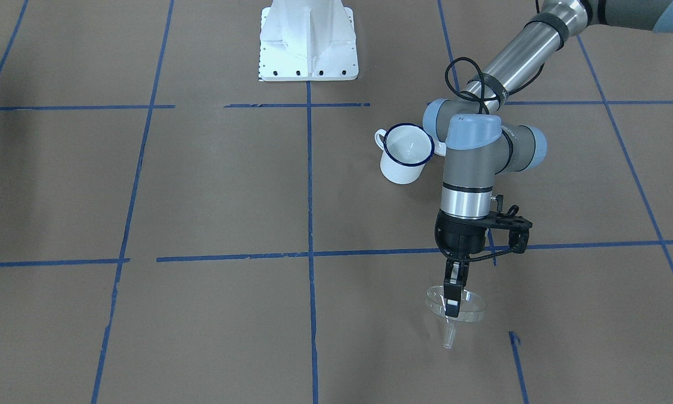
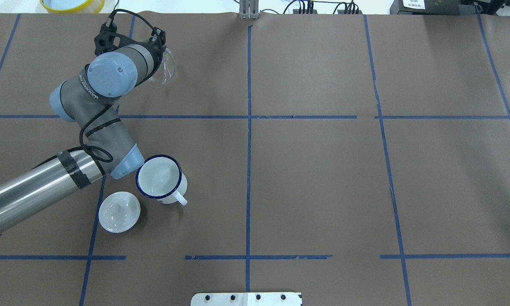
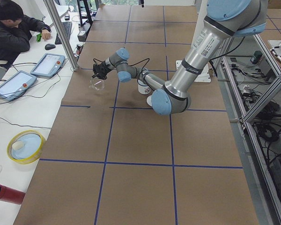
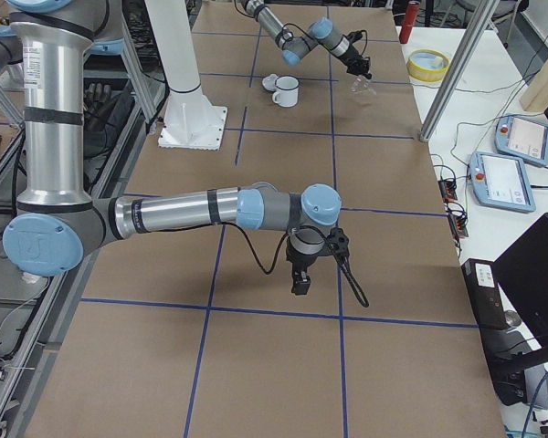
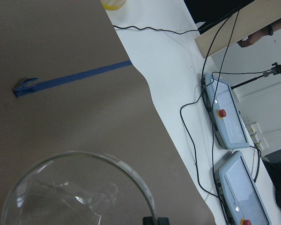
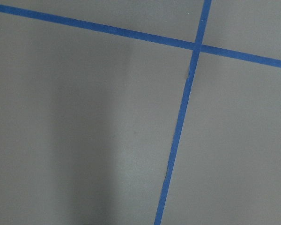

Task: Remove funnel from cup
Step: 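Carry the funnel farther from the robot and set it down upright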

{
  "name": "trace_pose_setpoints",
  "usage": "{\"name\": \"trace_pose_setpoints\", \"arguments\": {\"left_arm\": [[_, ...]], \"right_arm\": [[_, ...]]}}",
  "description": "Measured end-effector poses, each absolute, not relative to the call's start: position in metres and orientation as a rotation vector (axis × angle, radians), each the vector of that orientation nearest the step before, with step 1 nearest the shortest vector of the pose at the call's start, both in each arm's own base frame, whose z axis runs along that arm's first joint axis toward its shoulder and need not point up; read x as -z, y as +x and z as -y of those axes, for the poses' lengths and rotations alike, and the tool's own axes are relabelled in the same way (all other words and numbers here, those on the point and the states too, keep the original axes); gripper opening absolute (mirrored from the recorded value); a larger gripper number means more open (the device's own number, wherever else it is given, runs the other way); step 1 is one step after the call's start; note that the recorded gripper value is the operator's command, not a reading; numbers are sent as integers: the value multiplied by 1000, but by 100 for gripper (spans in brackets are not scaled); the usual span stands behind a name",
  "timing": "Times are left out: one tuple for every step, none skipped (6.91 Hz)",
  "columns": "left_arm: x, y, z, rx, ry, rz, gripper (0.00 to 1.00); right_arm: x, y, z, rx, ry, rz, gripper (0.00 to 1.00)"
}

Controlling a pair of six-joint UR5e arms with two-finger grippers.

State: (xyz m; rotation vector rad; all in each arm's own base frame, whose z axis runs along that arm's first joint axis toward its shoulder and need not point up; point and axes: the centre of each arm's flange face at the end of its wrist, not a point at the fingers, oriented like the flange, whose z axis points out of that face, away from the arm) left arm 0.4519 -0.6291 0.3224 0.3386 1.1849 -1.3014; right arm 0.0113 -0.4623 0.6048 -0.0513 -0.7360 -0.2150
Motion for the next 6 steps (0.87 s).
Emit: {"name": "trace_pose_setpoints", "arguments": {"left_arm": [[-327, 459, 626, 1295, 338, -1181, 19], [-329, 463, 623, 1289, 336, -1179, 43], [-330, 466, 621, 1281, 336, -1177, 70], [-330, 466, 620, 1270, 341, -1176, 100], [-323, 463, 618, 1241, 358, -1182, 100], [-303, 452, 613, 1189, 383, -1210, 100]], "right_arm": [[-605, 11, 462, 215, -51, 736, 100], [-605, 11, 462, 215, -52, 736, 100], [-605, 11, 462, 215, -52, 736, 100], [-605, 11, 462, 215, -52, 736, 100], [-605, 11, 462, 215, -52, 736, 100], [-605, 11, 462, 215, -52, 736, 100]]}}
